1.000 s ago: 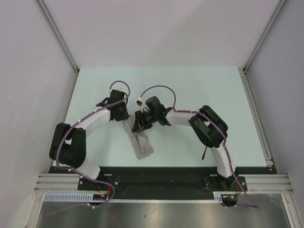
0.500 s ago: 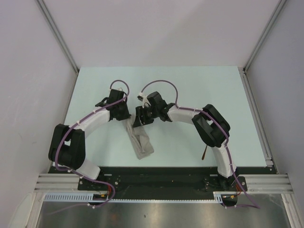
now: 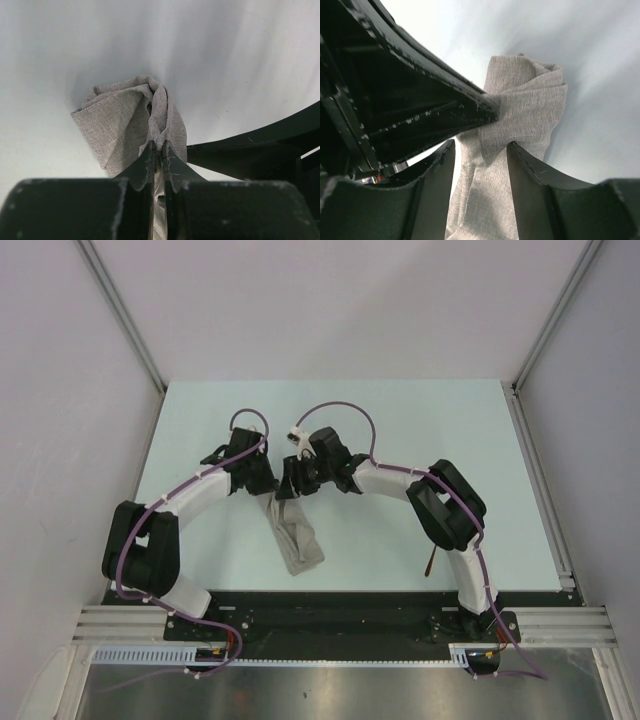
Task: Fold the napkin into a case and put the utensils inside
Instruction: Stuff the top corner of the smaller-rectangle-folded napkin into the folded napkin.
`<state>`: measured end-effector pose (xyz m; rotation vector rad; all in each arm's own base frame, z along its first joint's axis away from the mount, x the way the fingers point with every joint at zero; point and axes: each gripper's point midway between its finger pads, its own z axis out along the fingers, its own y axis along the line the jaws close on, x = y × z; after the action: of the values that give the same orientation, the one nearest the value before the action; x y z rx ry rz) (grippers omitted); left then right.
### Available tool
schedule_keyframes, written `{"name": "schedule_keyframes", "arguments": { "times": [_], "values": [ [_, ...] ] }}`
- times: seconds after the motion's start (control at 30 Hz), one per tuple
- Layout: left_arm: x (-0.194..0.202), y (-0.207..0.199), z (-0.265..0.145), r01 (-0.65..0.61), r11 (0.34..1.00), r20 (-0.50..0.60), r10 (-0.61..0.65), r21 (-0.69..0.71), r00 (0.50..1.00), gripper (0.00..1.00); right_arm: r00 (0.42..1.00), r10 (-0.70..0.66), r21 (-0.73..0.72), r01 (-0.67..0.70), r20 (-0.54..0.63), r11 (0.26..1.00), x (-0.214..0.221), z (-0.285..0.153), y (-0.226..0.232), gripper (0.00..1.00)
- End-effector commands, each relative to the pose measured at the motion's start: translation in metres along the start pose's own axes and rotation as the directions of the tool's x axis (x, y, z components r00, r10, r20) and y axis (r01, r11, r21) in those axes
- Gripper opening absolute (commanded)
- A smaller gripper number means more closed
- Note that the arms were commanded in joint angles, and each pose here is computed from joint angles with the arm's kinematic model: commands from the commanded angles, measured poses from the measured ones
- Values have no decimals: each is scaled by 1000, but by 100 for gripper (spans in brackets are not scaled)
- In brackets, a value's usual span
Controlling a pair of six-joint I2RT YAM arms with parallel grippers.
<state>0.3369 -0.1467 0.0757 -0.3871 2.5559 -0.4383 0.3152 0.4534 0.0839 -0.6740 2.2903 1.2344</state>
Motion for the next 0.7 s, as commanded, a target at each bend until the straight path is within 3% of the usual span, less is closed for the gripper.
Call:
{"name": "schedule_keyframes", "arguments": {
  "times": [0.0,0.3,0.5,0.67],
  "values": [
    [-8,-12,-9,59,998,10,-59,27,998,0,993,-45,-40,49,106,998,-37,-4,19,49],
    [-10,-14,-9,134,989,2,-135,63,991,0,996,-31,-36,34,82,999,-22,6,22,45],
    [-18,-4,-10,112,992,16,-113,50,993,0,999,-22,-33,24,47,999,-5,-3,23,45],
    [-21,-1,-11,76,996,31,-78,41,997,0,996,-34,-5,34,86,999,-23,-22,23,49]
  ]
}}
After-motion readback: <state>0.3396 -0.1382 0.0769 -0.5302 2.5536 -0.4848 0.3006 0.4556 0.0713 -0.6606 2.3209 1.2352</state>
